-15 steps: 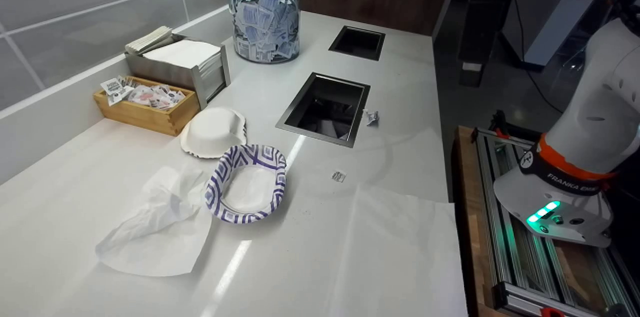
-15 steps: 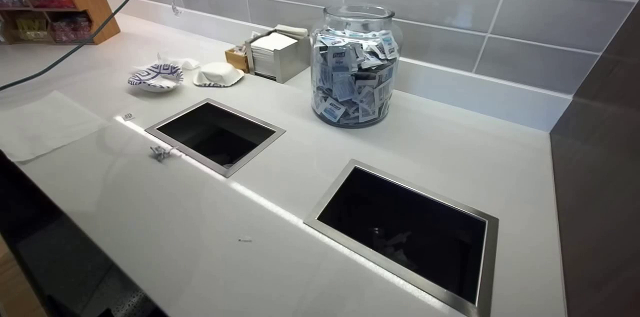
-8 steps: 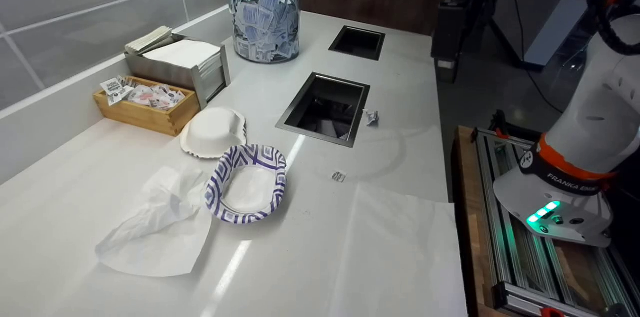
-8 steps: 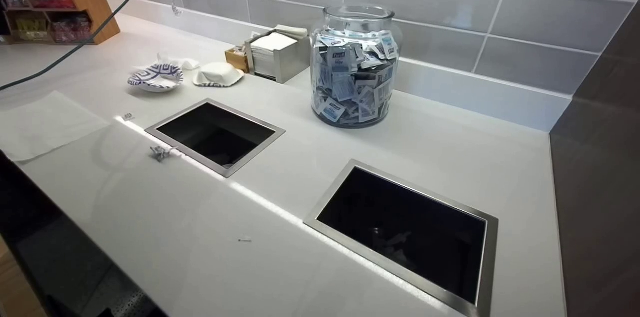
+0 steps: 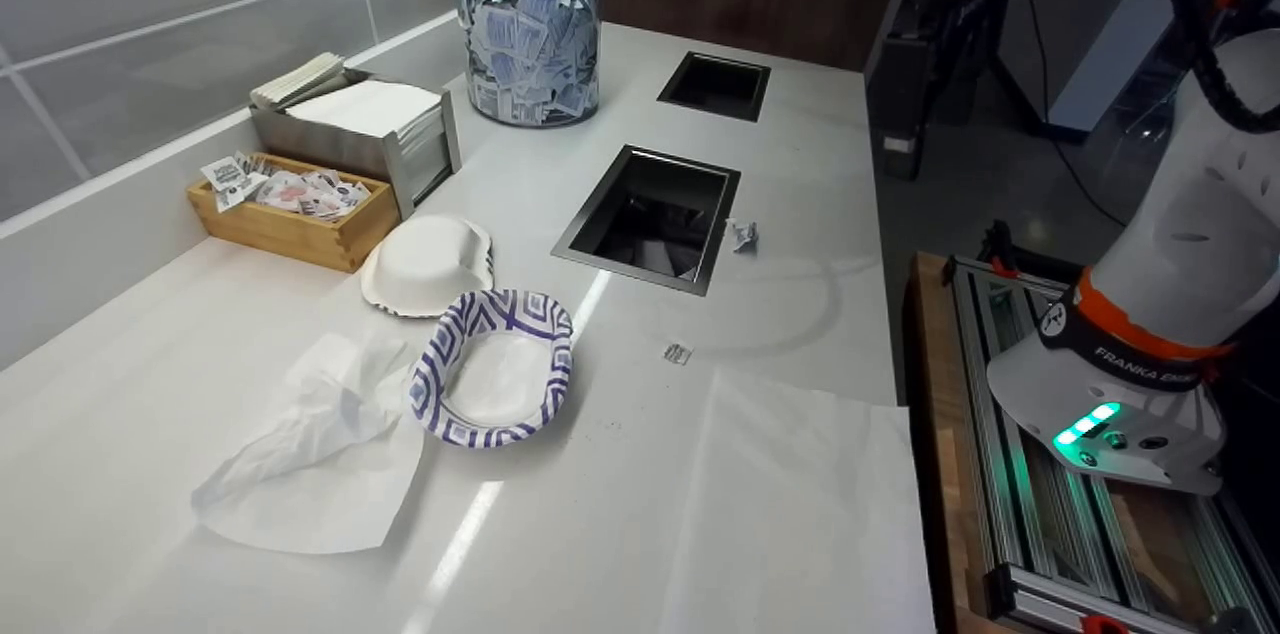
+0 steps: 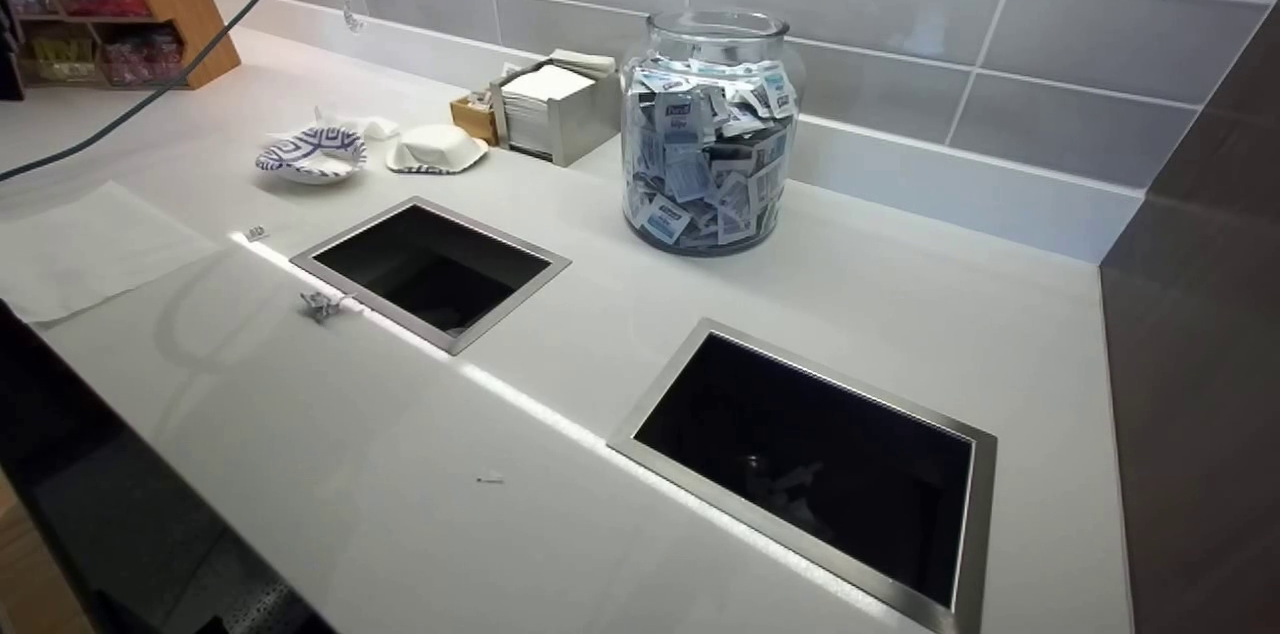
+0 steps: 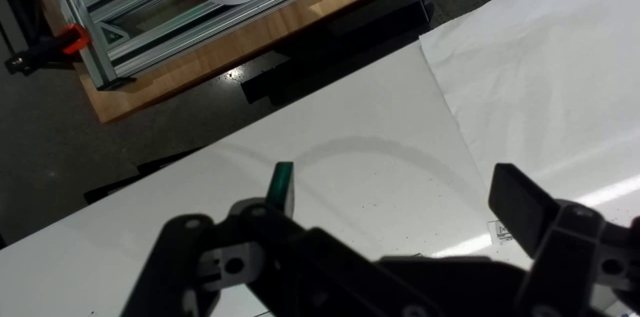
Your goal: Put the piece of paper in the left bin
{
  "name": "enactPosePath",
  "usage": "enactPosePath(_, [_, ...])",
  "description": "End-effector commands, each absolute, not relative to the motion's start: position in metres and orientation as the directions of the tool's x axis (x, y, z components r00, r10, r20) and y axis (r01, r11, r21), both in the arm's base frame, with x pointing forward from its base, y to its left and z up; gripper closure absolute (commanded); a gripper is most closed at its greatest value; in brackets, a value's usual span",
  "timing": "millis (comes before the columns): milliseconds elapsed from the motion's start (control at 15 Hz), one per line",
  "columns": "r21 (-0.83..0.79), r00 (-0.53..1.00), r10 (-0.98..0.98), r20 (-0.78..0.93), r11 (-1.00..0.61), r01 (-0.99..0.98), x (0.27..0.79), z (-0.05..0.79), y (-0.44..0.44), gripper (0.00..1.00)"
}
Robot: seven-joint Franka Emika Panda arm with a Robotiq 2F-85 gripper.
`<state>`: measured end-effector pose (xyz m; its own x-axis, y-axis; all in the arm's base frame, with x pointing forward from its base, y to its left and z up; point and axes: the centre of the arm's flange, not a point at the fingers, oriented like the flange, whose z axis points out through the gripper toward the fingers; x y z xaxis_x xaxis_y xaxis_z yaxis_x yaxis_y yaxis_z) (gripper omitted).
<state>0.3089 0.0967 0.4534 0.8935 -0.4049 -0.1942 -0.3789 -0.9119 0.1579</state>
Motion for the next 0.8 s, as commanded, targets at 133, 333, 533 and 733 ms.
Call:
enactPosePath(133, [0.222, 0.870, -0.470, -0.148, -0.873, -0.433, 0.308, 0.439, 0.074, 0.00])
enactPosePath(333, [0.250, 0.889, -0.451, -0.085, -0.873, -0.419, 0.308, 0.424, 0.057, 0.00])
enactPosePath(533, [0.256, 0.923, -0.383, 0.034, -0.890, -0.379, 0.314, 0.411, 0.050, 0.00])
enactPosePath(733, [0.235, 0.934, -0.338, 0.120, -0.904, -0.357, 0.319, 0.398, 0.042, 0.00])
